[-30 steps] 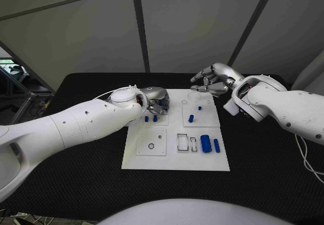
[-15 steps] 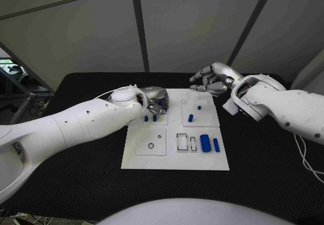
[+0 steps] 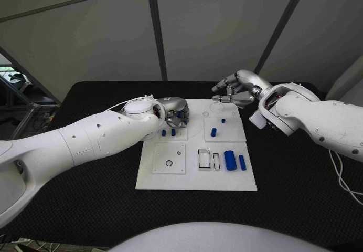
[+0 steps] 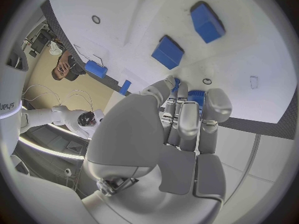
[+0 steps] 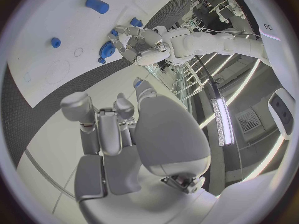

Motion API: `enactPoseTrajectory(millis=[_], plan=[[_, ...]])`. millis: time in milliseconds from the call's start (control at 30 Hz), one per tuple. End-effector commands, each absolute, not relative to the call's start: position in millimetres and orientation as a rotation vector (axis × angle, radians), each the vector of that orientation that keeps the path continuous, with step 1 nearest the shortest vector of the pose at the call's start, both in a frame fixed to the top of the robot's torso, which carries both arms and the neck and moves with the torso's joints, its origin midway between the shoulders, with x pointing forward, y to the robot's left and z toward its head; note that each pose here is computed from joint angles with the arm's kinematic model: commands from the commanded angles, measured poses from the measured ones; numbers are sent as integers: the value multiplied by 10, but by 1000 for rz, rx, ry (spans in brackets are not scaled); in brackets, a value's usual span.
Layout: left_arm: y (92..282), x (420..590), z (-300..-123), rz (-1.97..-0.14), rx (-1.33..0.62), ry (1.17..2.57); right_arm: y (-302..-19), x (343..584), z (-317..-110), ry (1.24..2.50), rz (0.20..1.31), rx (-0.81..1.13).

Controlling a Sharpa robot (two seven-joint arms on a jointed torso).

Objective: Assemble the parts on the task board

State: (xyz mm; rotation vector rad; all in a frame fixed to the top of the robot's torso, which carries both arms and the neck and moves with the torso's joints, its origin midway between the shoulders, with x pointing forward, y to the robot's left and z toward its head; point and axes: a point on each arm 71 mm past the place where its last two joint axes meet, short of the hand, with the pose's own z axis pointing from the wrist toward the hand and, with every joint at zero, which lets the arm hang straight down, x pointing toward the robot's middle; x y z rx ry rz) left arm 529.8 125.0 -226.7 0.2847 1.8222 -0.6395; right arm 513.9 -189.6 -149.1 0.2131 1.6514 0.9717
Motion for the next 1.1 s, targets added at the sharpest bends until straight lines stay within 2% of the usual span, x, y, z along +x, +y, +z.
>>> enactPoseTrajectory(millis=[33, 367, 600, 933, 1100], plan=[[1255, 5270, -2265, -653, 288, 1802, -1883, 5135, -1478, 1648, 979, 203], [1340, 5237, -2063, -700, 240, 1734, -1902, 5143, -1481, 1647, 974, 206], [1496, 5227, -1919, -721, 173, 1714, -1918, 5145, -1482, 1647, 971, 208], [1762, 5211, -1950, -676, 134, 1773, -1935, 5144, -1482, 1648, 967, 210], [1835, 5210, -2003, -659, 120, 1797, -1939, 5143, -1482, 1648, 966, 210]])
